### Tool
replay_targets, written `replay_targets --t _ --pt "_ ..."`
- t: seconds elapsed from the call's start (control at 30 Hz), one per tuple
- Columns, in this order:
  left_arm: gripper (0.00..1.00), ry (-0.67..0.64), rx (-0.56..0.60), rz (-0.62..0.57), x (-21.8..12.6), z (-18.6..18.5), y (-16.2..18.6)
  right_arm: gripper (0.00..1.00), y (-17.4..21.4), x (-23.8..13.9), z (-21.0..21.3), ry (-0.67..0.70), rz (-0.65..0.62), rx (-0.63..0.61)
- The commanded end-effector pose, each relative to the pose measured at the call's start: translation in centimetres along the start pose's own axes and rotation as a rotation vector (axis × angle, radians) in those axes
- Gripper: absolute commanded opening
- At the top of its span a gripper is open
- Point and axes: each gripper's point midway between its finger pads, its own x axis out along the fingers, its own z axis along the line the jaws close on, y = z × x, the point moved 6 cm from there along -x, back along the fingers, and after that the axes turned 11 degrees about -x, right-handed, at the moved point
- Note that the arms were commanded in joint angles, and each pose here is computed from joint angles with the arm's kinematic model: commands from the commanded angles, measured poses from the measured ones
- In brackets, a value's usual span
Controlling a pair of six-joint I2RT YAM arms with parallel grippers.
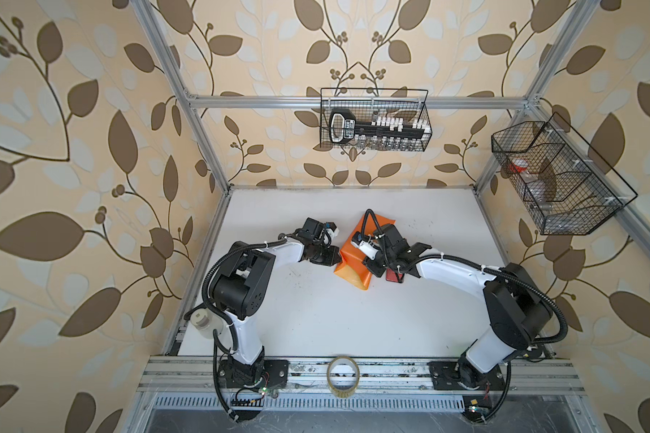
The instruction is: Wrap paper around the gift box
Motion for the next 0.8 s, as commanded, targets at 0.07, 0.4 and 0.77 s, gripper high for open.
replay_targets --t 0.07,0.4,0.77 --pt "0.0 0.057 0.016 -0.003 0.7 -1.4 0.2 0.32 2.3 1.9 1.4 -0.056 0.105 -0.014" --pt "0.0 -0.002 -0.001 -0.025 1.9 -0.3 1.6 0.32 2.7 1.9 1.7 -0.046 0.117 -0.029" --pt "0.0 0.015 -0.067 -0.036 2.9 0.1 2.7 0.32 2.7 1.8 1.8 -0.048 0.112 -0.023"
